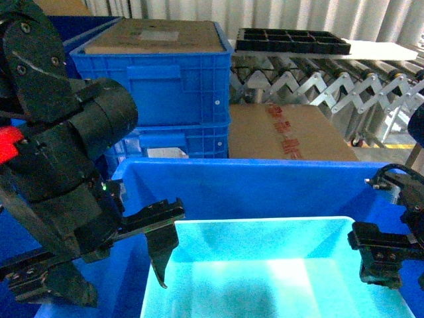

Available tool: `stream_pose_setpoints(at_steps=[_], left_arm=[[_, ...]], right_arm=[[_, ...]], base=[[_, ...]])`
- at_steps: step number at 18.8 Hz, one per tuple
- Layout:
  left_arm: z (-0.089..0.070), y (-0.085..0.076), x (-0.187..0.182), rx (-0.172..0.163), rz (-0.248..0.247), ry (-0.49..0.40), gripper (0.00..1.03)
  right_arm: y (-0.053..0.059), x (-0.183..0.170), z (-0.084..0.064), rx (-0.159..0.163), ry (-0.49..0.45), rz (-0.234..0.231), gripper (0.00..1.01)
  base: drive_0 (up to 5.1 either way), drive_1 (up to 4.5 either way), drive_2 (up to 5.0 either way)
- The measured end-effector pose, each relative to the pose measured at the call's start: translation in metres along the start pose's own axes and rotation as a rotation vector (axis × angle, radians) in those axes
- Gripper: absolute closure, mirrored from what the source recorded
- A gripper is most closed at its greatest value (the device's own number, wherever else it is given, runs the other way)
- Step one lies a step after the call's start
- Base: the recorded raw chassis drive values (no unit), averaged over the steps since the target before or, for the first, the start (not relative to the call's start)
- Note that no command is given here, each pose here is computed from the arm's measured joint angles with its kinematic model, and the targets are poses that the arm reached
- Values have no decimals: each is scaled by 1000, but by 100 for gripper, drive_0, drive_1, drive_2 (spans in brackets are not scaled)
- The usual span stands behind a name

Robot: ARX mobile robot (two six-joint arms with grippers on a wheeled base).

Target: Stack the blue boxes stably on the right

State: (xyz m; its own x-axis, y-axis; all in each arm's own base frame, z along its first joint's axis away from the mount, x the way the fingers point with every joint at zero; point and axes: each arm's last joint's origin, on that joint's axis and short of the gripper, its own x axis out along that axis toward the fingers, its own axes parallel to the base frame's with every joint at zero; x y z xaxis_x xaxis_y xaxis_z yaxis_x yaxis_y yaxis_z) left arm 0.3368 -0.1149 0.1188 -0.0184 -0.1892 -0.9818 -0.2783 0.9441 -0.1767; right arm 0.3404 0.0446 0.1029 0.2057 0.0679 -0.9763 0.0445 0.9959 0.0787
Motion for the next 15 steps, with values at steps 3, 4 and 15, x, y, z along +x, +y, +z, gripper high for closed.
stream_pose_setpoints(at_steps=[3,4,15], left_arm=[[-11,13,-43,22,19,-3,5],[-15,21,-62,48,18,-39,5],[-77,91,-71,299,-30,-1364,54]], right_arm=[[14,-31,-5,22,-56,40,2],[21,-50,-7,42,-87,83,4],[-4,-78,-82,-32,-1212,-12,55]], base=[[0,0,0],[0,0,0],[0,0,0]])
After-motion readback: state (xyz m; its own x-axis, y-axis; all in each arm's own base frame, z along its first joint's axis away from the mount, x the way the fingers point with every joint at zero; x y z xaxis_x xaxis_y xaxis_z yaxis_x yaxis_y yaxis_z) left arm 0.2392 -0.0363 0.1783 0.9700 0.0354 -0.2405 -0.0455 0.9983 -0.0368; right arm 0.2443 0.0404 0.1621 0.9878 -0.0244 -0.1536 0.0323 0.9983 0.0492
